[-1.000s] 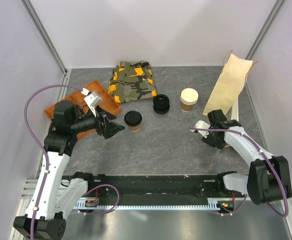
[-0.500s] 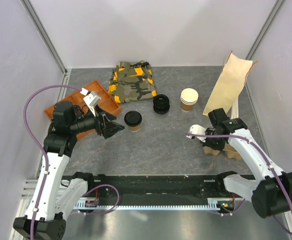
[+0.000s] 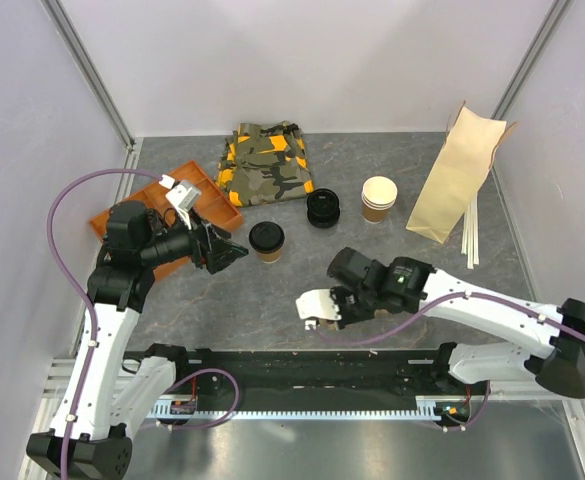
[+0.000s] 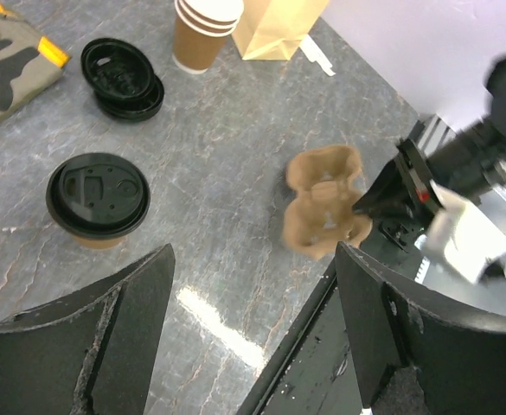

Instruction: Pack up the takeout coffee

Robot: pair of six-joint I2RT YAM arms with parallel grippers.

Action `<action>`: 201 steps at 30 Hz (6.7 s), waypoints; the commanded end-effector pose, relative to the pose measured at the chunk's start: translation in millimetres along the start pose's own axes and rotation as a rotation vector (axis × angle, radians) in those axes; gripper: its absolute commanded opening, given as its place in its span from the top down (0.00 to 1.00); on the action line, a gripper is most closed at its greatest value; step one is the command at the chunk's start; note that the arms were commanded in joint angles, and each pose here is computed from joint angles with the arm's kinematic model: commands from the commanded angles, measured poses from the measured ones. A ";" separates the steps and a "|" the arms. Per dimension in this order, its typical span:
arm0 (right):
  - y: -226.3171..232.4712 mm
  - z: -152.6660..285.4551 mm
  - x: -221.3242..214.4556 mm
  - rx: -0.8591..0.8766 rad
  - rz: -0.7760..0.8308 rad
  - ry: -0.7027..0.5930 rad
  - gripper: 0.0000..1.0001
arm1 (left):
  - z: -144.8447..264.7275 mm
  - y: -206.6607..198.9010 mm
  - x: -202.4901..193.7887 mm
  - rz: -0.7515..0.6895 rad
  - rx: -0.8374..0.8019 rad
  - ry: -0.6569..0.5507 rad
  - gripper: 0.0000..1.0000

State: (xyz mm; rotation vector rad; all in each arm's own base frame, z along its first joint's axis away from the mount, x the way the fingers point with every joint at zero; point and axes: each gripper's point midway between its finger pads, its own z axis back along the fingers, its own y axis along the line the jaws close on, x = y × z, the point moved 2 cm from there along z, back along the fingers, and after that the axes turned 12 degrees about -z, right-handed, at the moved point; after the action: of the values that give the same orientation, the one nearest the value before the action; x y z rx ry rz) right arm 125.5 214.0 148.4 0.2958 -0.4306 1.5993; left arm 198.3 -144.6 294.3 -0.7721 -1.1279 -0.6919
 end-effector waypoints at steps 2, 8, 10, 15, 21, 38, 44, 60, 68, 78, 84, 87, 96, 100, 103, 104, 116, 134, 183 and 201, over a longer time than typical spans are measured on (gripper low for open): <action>-13.5 -15.2 62.2 -0.238 0.187 -0.205 1.00 | 2.7 3.7 2.7 0.012 0.047 0.011 0.18; 17.9 -61.9 35.2 -0.269 0.408 -0.195 1.00 | 2.1 3.6 -8.6 -0.039 0.012 0.056 0.18; 21.5 -74.7 19.3 -0.286 0.483 -0.180 1.00 | 0.7 3.3 -15.0 -0.065 -0.021 0.085 0.18; 21.6 -64.4 13.7 -0.321 0.506 -0.209 0.63 | -6.9 2.0 -31.3 -0.198 -0.089 0.177 0.18; 31.3 -12.0 30.8 -0.309 0.480 -0.290 0.09 | -27.8 -16.0 -51.9 -0.478 -0.236 0.262 0.14; -68.6 199.2 39.1 -0.578 -0.865 -0.855 0.02 | -159.1 -84.1 -107.6 -1.139 -0.901 0.206 0.06; -94.1 221.1 -18.1 -0.743 -1.249 -0.930 0.02 | -196.5 -110.8 -136.2 -1.196 -0.980 0.295 0.12; -115.6 278.3 -68.2 -1.049 -1.512 -1.010 0.02 | -232.5 -114.0 -192.5 -1.236 -1.006 0.526 0.22; -123.0 286.5 -76.7 -1.119 -1.539 -0.984 0.02 | -221.9 -106.5 -204.3 -1.232 -1.013 0.597 0.28; -164.4 303.0 -69.6 -1.134 -1.389 -0.796 0.02 | -218.2 -102.3 -213.0 -1.236 -1.027 0.636 0.45; -197.0 324.3 -66.8 -1.105 -1.325 -0.737 0.02 | -215.8 -104.5 -210.0 -1.227 -1.019 0.633 0.51; -212.7 340.2 -80.7 -1.074 -1.298 -0.733 0.02 | -211.7 -113.0 -198.6 -1.226 -1.016 0.596 0.55; -258.2 402.5 -193.0 -1.014 -1.254 -0.676 0.02 | -198.6 -129.6 -173.9 -1.262 -0.991 0.513 0.64; -276.9 408.0 -224.6 -1.072 -1.172 -0.622 0.02 | -189.2 -141.0 -163.2 -1.261 -0.992 0.476 0.65; -291.1 410.8 -234.0 -1.109 -1.113 -0.629 0.02 | -182.9 -146.1 -165.2 -1.262 -1.003 0.474 0.65; -295.0 412.1 -236.6 -1.119 -1.096 -0.633 0.02 | -180.6 -147.7 -167.6 -1.256 -1.008 0.480 0.65; -353.2 416.2 -269.2 -1.159 -0.981 -0.746 0.19 | -175.2 -156.4 -168.1 -1.221 -1.017 0.481 0.65; -391.9 303.7 -279.1 -0.842 -0.837 -0.662 0.26 | -168.3 -156.6 -172.0 -1.199 -1.012 0.487 0.65; -185.5 255.8 -155.0 -0.596 -1.279 -0.560 1.00 | -92.3 -181.4 -8.6 -1.010 -0.686 0.201 0.71; -186.0 208.5 -76.7 -0.495 -1.762 -0.766 1.00 | -77.1 -125.9 8.4 -0.783 -0.454 0.185 0.74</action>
State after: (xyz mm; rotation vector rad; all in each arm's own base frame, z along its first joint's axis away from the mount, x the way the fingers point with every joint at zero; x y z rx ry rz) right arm 272.0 52.2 321.3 0.6200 -0.7927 0.0012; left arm 124.8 -288.9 298.9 -0.5627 -1.0859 -1.8610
